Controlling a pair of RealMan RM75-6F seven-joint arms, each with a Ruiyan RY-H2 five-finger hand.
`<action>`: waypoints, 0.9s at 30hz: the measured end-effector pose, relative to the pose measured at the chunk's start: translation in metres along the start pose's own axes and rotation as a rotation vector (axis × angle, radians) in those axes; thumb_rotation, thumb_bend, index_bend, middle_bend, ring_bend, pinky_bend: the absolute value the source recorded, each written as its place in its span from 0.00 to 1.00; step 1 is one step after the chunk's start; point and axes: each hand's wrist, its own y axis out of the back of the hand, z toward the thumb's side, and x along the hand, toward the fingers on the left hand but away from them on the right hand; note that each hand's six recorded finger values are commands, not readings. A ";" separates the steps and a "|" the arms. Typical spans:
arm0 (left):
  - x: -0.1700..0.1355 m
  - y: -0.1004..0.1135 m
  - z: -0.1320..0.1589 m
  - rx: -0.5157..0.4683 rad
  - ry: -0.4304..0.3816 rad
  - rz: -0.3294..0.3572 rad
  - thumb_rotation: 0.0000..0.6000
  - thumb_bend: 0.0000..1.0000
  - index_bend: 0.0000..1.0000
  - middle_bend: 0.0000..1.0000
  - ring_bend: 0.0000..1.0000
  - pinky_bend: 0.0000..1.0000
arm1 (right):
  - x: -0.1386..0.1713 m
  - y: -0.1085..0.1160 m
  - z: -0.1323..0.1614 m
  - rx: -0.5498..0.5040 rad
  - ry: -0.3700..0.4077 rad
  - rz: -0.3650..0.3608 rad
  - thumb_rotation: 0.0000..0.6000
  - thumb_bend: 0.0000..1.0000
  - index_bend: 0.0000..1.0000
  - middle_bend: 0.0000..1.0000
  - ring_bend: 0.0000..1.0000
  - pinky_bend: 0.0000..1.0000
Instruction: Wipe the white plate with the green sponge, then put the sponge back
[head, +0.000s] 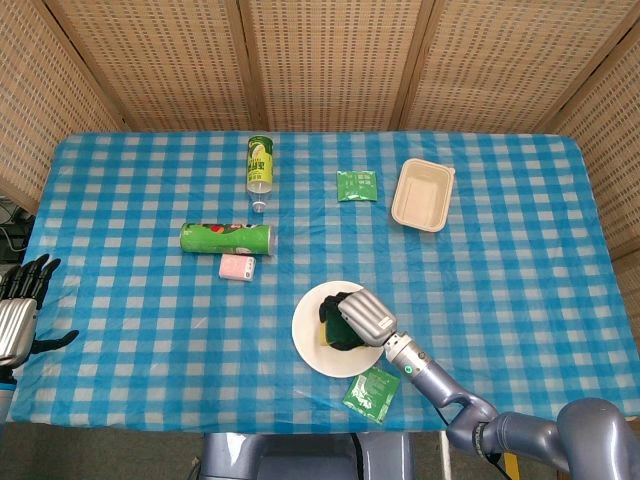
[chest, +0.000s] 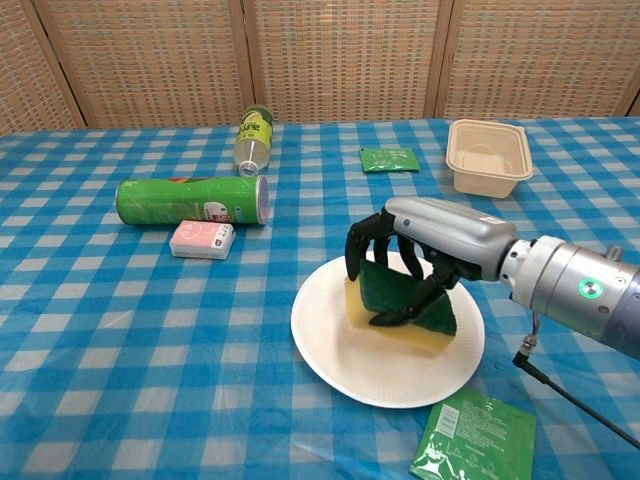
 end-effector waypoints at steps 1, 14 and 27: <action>0.000 0.000 0.000 0.000 0.000 0.000 1.00 0.00 0.00 0.00 0.00 0.00 | 0.001 -0.002 -0.002 0.004 -0.005 0.009 1.00 0.38 0.52 0.57 0.51 0.68; 0.000 0.000 -0.001 -0.001 0.002 -0.002 1.00 0.00 0.00 0.00 0.00 0.00 | 0.002 -0.021 -0.011 0.008 -0.020 0.061 1.00 0.38 0.52 0.57 0.51 0.68; 0.000 0.000 -0.001 -0.003 0.002 -0.002 1.00 0.00 0.00 0.00 0.00 0.00 | -0.002 -0.005 -0.002 -0.059 0.005 -0.011 1.00 0.38 0.53 0.58 0.51 0.68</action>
